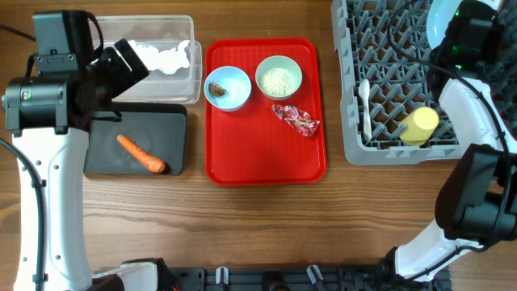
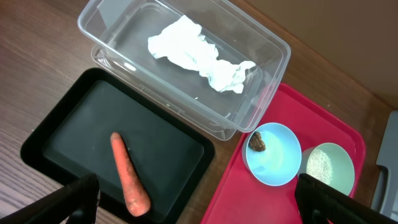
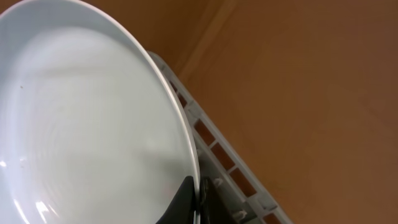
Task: Sort waste into correct bins and load items into the dishwasher rack
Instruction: 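Lift the blue plate with the right gripper and stand it in the rack, then grasp the red candy wrapper on the red tray with the left gripper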
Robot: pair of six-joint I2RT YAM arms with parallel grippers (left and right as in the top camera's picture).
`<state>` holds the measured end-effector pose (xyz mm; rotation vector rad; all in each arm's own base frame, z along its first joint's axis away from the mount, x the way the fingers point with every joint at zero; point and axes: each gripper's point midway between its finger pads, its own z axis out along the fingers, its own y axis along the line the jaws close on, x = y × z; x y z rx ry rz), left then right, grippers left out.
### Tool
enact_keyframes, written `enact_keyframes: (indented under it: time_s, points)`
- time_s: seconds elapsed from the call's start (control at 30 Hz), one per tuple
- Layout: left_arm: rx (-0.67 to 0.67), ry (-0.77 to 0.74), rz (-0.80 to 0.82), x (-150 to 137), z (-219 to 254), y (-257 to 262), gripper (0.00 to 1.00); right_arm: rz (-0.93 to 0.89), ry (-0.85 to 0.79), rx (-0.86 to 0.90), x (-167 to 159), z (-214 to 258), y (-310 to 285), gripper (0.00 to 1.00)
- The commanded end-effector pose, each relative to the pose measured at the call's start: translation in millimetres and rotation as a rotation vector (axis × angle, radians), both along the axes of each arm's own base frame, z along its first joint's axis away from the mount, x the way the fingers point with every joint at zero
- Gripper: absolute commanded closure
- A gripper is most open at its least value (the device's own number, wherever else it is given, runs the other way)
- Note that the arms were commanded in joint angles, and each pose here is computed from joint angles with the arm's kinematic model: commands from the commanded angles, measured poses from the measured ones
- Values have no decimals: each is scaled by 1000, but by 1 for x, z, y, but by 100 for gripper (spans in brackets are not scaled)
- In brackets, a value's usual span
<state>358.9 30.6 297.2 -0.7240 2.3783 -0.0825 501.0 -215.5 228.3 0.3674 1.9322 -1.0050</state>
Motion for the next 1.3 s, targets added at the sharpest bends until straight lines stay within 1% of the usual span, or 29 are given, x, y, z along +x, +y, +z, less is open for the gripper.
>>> enact_keyframes:
  time_s: [0.0, 0.13, 0.27, 0.4, 0.47, 0.5, 0.53, 0.57, 0.63, 0.77, 0.83, 0.87, 0.93, 0.97, 1.0, 1.03, 1.07, 1.13, 1.2, 1.27]
  points:
    - [-2, 2, 15, 1, -2, 3, 0, -22, 15, -6, -1, -8, -18, 96]
    - [-2, 2, 15, 1, -2, 3, 0, -14, 3, -5, 0, -6, -21, 96]
    - [-2, 1, 15, 1, -1, 3, 0, 55, 29, 32, 7, -16, -12, 96]
    - [-1, 2, 15, 1, -2, 3, 0, 49, 33, 82, 4, -26, -9, 96]
    - [-1, 2, 15, 1, -2, 3, 0, 86, 51, 108, 7, -33, -3, 82]
    - [-1, 2, 15, 1, -2, 3, 0, 110, 59, 122, 9, -36, 0, 62]
    - [-1, 2, 15, 1, -2, 3, 0, 134, 67, 136, 11, -39, 4, 46]
    - [-1, 2, 15, 1, -2, 3, 0, 152, 64, 151, 13, -41, 7, 26]
    - [-1, 2, 15, 1, -2, 3, 0, 157, 53, 159, 14, -40, 8, 2]
    - [-2, 2, 15, 1, -1, 2, 0, 174, 11, 144, 15, -19, 16, 0]
    - [-18, 1, 2, 2, -2, -1, 0, 194, -39, 129, 12, 9, 26, 0]
    - [-27, 1, -4, 2, -2, -3, 0, 222, -84, 120, 9, 34, 38, 0]
    - [-26, 1, -4, 2, -2, -3, 0, 310, -131, 125, 5, 66, 66, 0]
    - [-26, 1, -4, 2, -2, -3, 0, 373, -145, 138, 4, 78, 83, 0]
    - [-29, 1, -5, 2, -2, -3, 0, 473, -155, 167, 3, 89, 109, 0]
    - [-33, 0, -9, 2, -2, -4, 0, 590, -167, 219, 2, 97, 141, 0]
    - [-39, -3, -13, 3, -2, -5, 0, 668, -170, 268, 1, 99, 164, 0]
    - [-65, -7, -35, 7, -3, -11, 0, 826, -132, 402, -4, 88, 214, 0]
    - [-85, 7, -52, 10, -9, -15, 0, 947, -27, 633, -19, 58, 266, 0]
    - [-88, 42, -56, 13, -19, -16, 0, 984, 121, 809, -41, 23, 303, 0]
